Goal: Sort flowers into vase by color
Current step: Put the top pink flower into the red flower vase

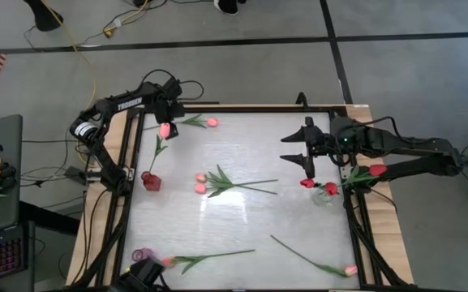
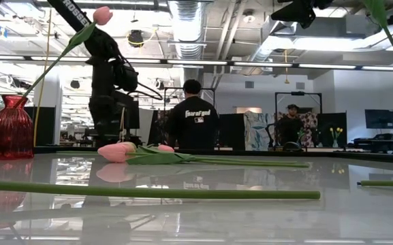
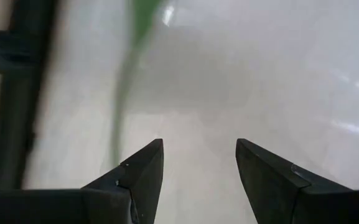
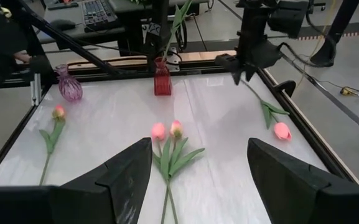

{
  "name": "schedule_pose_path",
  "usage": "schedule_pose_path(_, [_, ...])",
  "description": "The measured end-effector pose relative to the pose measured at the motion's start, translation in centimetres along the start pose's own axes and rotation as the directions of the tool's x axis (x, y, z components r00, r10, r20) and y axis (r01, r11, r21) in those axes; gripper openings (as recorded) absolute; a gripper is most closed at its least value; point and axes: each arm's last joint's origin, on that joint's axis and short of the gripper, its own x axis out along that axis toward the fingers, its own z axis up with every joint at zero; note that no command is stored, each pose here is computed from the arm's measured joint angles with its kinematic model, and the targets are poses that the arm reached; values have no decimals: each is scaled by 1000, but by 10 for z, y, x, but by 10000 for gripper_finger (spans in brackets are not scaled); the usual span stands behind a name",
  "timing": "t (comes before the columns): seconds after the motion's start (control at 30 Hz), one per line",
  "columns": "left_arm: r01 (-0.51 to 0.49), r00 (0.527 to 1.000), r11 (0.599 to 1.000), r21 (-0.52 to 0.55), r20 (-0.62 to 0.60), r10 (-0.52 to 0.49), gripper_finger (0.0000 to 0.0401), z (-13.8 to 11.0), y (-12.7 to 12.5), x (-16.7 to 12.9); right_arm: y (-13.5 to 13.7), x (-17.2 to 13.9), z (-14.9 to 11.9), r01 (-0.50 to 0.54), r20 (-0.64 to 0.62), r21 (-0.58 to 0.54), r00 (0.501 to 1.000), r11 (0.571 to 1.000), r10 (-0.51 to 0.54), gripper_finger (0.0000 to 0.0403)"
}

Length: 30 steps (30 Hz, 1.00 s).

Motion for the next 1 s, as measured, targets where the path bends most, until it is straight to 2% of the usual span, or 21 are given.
schedule_pose_path(0.3, [9, 1000, 993, 118, 4, -9, 190, 2, -24, 25, 0, 7, -3, -1, -30, -22, 1000, 1000, 0, 290])
schedule_pose_path(0.4, [-4, 1000, 992, 126, 25, 0, 190, 4, -27, 28, 0, 9, -3, 0, -34, -25, 999, 1000, -1, 290])
schedule_pose_path(0.53, [-41, 995, 997, 62, 89, 36, 190, 10, -23, 28, -2, 10, -3, 7, -38, -23, 999, 1000, -8, 290])
schedule_pose_path(0.67, [-104, 985, 993, -47, 136, 109, 190, 16, -17, 30, -2, 9, -3, 7, -37, -22, 999, 1000, -8, 290])
schedule_pose_path(0.8, [-115, 982, 984, -139, 131, 133, 190, 21, -17, 38, -1, 9, -3, 3, -37, -21, 999, 1000, -3, 290])
schedule_pose_path(1.0, [-174, 970, 973, -154, 141, 196, 190, 30, -20, 43, -1, 9, -3, 4, -38, -21, 999, 1000, -4, 290])
